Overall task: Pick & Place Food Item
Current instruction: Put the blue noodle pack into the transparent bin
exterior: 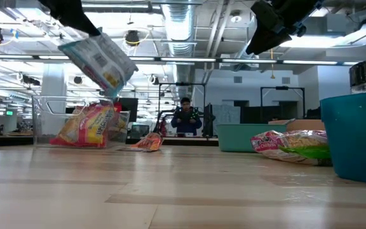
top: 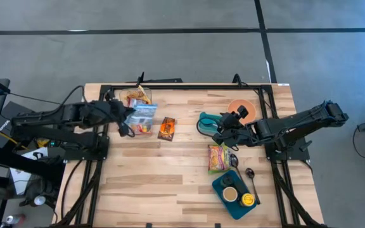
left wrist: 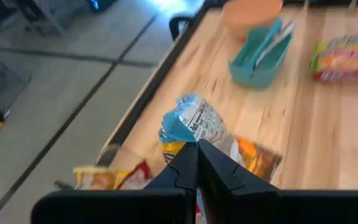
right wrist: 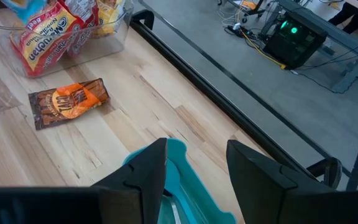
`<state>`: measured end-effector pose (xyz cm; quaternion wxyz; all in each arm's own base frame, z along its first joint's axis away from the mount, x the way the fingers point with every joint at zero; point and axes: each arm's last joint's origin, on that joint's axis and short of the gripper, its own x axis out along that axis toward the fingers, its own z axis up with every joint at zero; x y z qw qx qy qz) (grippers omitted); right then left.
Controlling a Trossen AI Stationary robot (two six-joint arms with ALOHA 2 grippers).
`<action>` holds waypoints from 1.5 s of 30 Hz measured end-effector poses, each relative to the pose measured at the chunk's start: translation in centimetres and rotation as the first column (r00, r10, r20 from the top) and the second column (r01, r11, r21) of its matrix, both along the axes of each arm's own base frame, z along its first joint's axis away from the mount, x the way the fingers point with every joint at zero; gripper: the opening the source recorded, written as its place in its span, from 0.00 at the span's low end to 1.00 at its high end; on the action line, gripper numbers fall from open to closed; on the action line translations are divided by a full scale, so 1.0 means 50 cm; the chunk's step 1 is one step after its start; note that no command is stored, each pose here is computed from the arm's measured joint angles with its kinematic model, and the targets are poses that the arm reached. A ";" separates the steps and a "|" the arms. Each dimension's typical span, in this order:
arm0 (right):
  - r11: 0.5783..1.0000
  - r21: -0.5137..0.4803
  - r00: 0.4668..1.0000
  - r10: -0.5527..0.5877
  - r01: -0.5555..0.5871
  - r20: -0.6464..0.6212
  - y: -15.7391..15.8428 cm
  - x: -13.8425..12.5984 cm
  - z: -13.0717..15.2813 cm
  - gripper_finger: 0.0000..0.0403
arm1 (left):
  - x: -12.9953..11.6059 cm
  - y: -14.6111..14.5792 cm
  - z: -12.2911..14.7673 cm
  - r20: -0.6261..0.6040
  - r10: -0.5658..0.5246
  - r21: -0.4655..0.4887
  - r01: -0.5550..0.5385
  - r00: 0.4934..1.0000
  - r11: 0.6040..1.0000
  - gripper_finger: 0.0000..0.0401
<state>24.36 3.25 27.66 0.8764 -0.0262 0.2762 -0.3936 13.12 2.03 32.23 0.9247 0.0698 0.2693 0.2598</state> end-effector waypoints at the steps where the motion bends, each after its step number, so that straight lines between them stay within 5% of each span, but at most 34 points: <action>1: 1.000 0.000 1.000 0.000 0.000 0.000 0.000 0.000 0.000 0.40 | 0.002 0.002 -0.001 -0.027 0.006 -0.002 -0.006 1.000 1.000 0.00; 11: 1.000 0.000 1.000 0.000 0.000 0.001 0.000 0.000 0.000 0.40 | 0.025 0.029 0.004 -0.254 0.087 -0.013 -0.093 0.963 0.996 0.00; 20: 1.000 0.000 1.000 0.000 0.000 0.000 0.000 0.000 0.000 0.40 | 0.037 0.027 0.016 -0.346 0.004 -0.087 -0.037 0.938 0.996 0.00; 39: 1.000 0.001 1.000 0.000 0.000 0.005 0.000 0.001 0.001 0.40 | 0.035 0.022 0.004 -0.572 -0.241 0.000 0.294 0.784 0.956 0.00; 45: 1.000 0.001 1.000 0.000 0.000 0.005 0.000 0.001 0.001 0.40 | 0.043 0.019 -0.005 -0.592 -0.305 -0.059 0.338 0.746 0.939 0.00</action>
